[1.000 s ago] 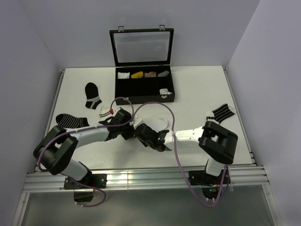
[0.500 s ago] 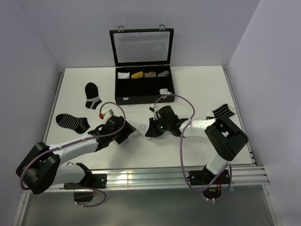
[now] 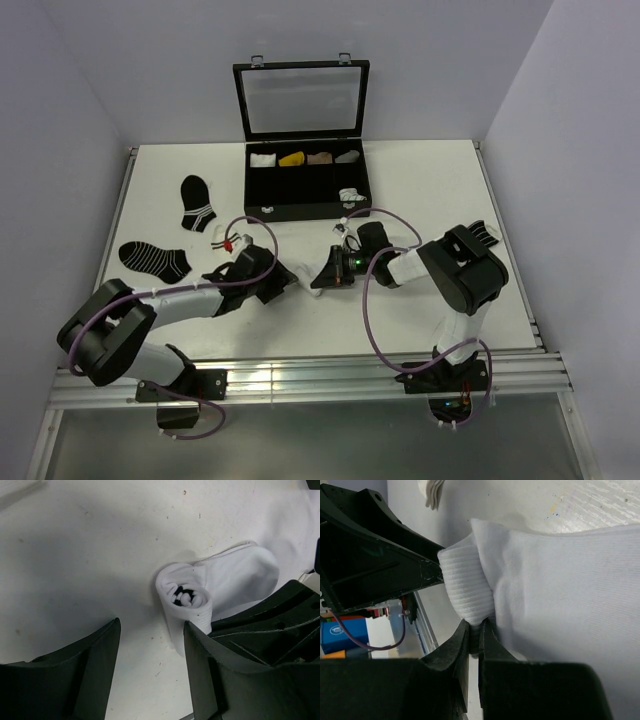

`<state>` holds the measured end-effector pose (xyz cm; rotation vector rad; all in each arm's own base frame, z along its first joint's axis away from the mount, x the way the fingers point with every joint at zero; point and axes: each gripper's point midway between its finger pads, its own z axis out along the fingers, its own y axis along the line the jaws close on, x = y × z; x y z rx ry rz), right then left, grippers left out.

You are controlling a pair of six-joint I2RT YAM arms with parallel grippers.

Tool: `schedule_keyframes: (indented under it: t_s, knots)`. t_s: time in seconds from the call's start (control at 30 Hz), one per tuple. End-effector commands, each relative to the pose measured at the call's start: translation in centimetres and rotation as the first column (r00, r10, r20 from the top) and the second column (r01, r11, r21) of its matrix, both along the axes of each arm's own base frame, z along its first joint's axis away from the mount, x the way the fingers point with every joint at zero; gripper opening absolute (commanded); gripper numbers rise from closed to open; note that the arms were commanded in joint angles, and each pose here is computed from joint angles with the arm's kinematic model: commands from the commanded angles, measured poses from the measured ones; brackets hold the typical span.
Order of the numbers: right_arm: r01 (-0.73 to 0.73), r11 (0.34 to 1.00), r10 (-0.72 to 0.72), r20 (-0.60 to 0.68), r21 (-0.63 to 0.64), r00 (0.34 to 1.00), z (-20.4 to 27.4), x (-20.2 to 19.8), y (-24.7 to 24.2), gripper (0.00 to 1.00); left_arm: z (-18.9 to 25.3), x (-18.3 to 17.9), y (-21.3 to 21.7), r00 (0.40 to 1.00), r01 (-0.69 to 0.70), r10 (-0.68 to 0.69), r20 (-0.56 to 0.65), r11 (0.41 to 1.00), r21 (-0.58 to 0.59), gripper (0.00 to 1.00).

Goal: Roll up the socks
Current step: Roll the sock at the center of the board.

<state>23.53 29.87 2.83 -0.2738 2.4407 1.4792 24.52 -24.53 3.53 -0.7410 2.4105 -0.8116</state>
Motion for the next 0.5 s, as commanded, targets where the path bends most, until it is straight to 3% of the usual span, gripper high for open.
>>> schedule_keyframes:
  t_s: [0.0,0.33,0.47]
  knots:
    - [0.014,0.999,-0.018,-0.082,-0.047,0.996,-2.2,-1.1,-1.0,0.0,1.1,1.2,-1.5,0.999,0.026,-0.025,0.041,0.999,-0.026,0.59]
    - [0.019,0.995,-0.03,-0.117,-0.098,0.993,-3.3,-1.1,-1.4,0.01,-0.1,1.4,-2.1,0.999,0.044,-0.044,0.032,0.999,-0.02,0.55]
    - [0.021,0.99,-0.037,-0.119,-0.14,0.992,-3.9,-1.1,-1.8,0.08,-0.4,1.4,-2.4,0.998,0.057,-0.056,0.025,0.998,-0.017,0.54]
